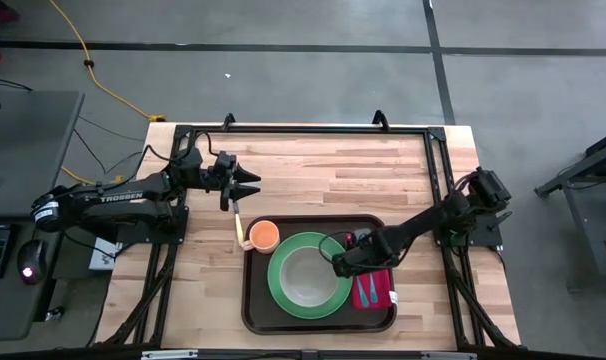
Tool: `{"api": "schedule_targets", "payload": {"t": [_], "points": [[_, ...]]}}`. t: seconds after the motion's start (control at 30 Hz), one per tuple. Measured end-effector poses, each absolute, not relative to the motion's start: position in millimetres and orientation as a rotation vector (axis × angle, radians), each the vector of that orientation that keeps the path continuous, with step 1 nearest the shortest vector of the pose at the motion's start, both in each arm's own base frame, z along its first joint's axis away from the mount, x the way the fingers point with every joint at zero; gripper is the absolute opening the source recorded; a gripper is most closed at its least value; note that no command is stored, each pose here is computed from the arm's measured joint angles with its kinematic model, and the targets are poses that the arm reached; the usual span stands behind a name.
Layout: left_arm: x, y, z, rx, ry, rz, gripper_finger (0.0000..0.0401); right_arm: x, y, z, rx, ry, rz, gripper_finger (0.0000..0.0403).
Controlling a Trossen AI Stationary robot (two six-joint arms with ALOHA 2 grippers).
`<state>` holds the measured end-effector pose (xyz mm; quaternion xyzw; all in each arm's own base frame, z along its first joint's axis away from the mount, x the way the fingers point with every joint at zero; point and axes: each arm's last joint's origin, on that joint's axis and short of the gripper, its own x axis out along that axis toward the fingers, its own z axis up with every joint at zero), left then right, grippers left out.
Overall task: Set up tray
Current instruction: Put the blue spoon on top of the red napkin to the left of the blue fork on the black tray
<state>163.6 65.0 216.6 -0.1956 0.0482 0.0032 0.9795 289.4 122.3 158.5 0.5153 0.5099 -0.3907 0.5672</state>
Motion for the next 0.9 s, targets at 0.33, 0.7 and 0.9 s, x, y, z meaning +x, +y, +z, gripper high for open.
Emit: {"api": "schedule_targets", "payload": {"t": [0.33,0.7,0.9], "points": [[164,64,217,-0.395,0.101,-0.019,0.0244,294,124,167,1.205,1.189,-0.904,0.0073],[164,64,217,-0.395,0.1,-0.019,0.0244,299,128,154,1.205,1.24,-0.869,0.0073],[164,64,217,-0.396,0.099,-0.019,0.0244,298,127,153,1.188,1.242,-0.881,0.0073]]}}
